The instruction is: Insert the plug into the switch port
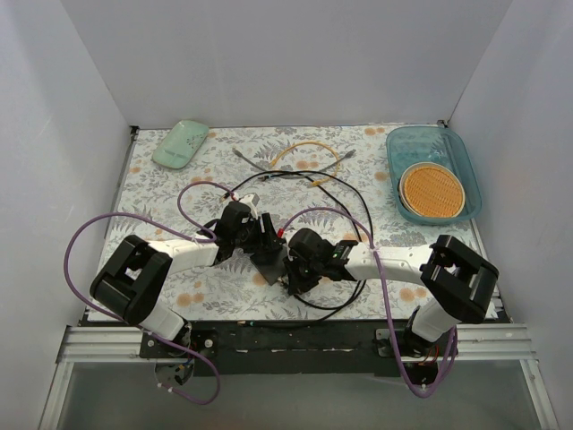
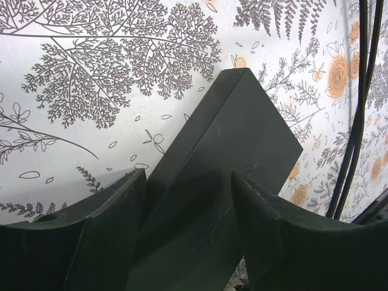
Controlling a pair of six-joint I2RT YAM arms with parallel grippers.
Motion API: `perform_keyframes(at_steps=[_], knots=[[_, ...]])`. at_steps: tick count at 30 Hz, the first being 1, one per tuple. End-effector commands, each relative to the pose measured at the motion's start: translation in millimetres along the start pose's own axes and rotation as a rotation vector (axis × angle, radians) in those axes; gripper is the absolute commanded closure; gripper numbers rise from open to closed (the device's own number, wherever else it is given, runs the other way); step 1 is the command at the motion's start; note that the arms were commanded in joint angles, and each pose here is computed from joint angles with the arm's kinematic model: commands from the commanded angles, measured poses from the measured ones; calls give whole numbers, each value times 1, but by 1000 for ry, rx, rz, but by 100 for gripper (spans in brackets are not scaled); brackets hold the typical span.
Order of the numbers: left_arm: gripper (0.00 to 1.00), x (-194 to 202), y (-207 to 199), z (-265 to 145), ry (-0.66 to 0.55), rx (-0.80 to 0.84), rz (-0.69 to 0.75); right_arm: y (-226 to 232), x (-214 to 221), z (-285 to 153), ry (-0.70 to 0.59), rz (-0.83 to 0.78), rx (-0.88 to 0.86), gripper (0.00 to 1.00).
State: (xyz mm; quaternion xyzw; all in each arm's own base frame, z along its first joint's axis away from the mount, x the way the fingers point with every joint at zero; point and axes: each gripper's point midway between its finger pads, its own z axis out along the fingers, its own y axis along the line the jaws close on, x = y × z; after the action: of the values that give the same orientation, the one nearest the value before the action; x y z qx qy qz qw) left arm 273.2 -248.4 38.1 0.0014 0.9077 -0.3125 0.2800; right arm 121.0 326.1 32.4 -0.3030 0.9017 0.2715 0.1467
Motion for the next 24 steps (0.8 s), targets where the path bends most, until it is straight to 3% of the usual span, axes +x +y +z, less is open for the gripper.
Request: perform_keyframes(at_steps=[1,6,18,24], knots=[[42,24,13,-4,83,-61,-16,3,-12,-1,-48,3,7,99],[43,26,16,-4,87,-72,-18,-6,-6,2,-12,4,55,99],[43,28,19,-3,93,-86,-21,14,2,7,15,-13,-64,99],[43,29,19,-3,95,-88,-21,7,8,11,34,0,-32,99]])
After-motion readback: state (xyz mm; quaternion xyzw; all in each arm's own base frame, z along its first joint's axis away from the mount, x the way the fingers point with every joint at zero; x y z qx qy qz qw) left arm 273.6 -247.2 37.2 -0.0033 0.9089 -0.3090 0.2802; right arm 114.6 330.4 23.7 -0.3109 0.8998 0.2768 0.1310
